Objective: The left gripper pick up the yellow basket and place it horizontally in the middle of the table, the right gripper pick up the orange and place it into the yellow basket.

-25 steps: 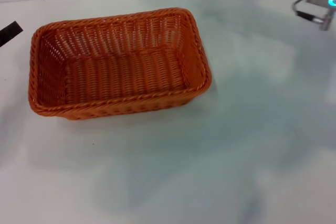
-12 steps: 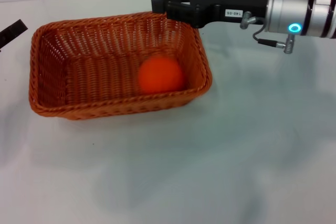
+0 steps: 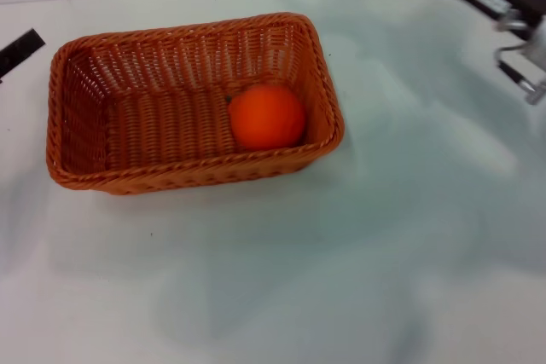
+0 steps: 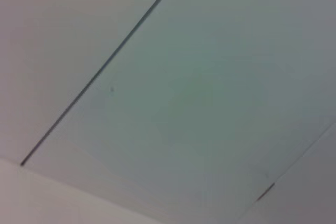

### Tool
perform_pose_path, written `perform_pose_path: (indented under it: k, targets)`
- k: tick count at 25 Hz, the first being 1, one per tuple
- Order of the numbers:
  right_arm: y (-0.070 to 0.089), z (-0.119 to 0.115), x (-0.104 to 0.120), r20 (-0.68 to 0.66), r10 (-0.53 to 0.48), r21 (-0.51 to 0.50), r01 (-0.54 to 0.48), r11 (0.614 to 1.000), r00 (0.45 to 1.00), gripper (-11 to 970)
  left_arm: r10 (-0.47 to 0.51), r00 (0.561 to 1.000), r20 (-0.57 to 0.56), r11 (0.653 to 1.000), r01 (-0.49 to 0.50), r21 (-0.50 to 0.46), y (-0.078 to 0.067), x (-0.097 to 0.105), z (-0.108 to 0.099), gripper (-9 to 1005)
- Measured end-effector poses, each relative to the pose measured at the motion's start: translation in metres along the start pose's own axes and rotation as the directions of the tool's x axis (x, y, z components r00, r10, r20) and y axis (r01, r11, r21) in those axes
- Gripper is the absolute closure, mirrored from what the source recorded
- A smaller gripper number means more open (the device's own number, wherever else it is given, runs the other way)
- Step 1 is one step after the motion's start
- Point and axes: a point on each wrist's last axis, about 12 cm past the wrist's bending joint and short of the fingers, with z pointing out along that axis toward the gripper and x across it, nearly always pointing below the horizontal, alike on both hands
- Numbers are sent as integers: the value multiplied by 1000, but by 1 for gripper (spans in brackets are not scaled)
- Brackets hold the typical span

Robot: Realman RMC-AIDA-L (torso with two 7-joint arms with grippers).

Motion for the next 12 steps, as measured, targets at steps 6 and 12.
perform_pose_path:
  k: [6,12]
  targets:
    - [13,-47,-20,-186,-22,-267,-29,963,982,124,64,983,175,998,-65,-2,0,7,-8,398]
    - [19,-72,-30,-265,-36,-422,-82,903,964,44,252,823,509,968,-222,-121,-7,33,-25,402]
